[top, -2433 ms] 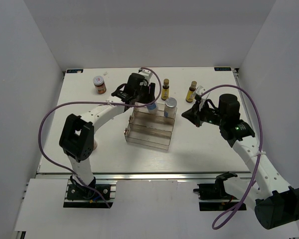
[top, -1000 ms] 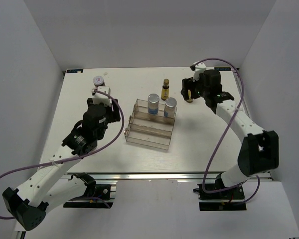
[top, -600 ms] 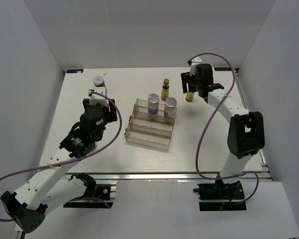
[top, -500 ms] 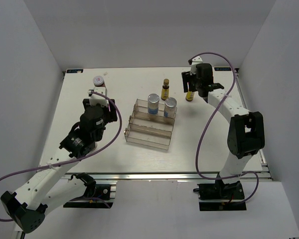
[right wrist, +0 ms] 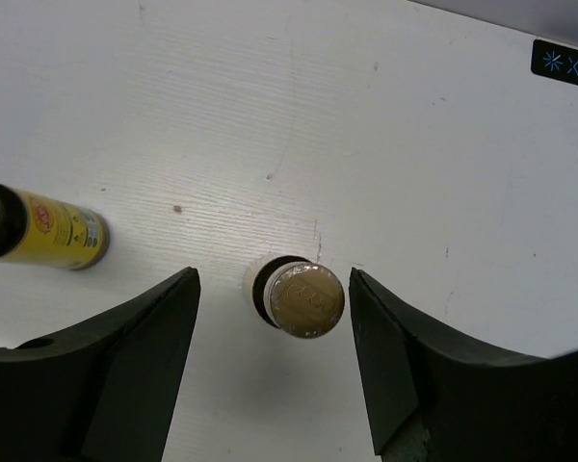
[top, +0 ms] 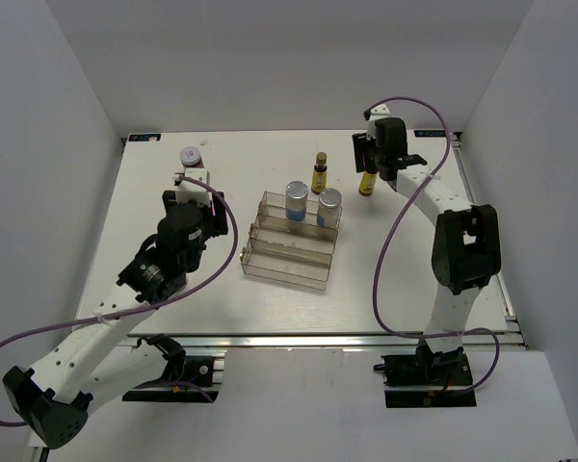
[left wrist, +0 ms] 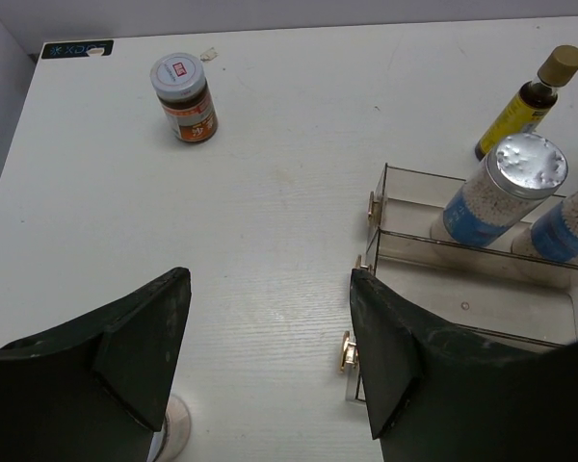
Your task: Organize the condiment bottles
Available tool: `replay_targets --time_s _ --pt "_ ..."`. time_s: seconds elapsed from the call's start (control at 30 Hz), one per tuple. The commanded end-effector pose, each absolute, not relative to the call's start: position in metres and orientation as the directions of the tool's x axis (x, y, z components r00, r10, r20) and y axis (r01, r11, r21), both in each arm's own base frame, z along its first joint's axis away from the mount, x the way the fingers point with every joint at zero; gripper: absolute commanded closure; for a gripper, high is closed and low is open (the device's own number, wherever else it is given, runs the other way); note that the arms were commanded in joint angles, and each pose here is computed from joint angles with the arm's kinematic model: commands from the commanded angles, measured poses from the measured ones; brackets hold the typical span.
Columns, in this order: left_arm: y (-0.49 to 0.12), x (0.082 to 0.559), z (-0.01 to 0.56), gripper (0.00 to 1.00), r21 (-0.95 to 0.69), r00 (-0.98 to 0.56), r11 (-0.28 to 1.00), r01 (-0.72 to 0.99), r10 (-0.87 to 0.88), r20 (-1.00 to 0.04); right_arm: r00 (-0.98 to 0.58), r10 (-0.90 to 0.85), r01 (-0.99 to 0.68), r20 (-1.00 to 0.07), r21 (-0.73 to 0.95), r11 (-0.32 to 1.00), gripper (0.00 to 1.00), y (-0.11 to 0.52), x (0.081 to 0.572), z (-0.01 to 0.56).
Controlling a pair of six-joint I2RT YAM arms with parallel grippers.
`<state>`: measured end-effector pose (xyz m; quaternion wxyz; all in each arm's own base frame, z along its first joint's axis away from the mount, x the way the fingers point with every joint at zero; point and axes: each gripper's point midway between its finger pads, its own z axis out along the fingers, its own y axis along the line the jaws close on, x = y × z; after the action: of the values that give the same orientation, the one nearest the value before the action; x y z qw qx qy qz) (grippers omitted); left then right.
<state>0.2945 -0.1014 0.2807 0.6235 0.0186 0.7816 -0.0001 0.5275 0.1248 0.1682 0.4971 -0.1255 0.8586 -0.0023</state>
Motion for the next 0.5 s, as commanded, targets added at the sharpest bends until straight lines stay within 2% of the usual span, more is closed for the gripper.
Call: replay_targets --time_s 0.0,0.47 --pt "-0.099 0.294 0.276 0.23 0.040 -0.228 0.999 0.023 0.044 -0.973 -0.446 -0.174 -0.163 -0.878 -0.112 0.980 0.32 0.116 0.547 0.183" --pt "-0.098 0.295 0.273 0.23 0.053 -0.237 0.999 0.012 0.055 -0.970 -0.475 -0.134 -0.191 -0.870 -0.046 0.980 0.55 0.110 0.551 0.168"
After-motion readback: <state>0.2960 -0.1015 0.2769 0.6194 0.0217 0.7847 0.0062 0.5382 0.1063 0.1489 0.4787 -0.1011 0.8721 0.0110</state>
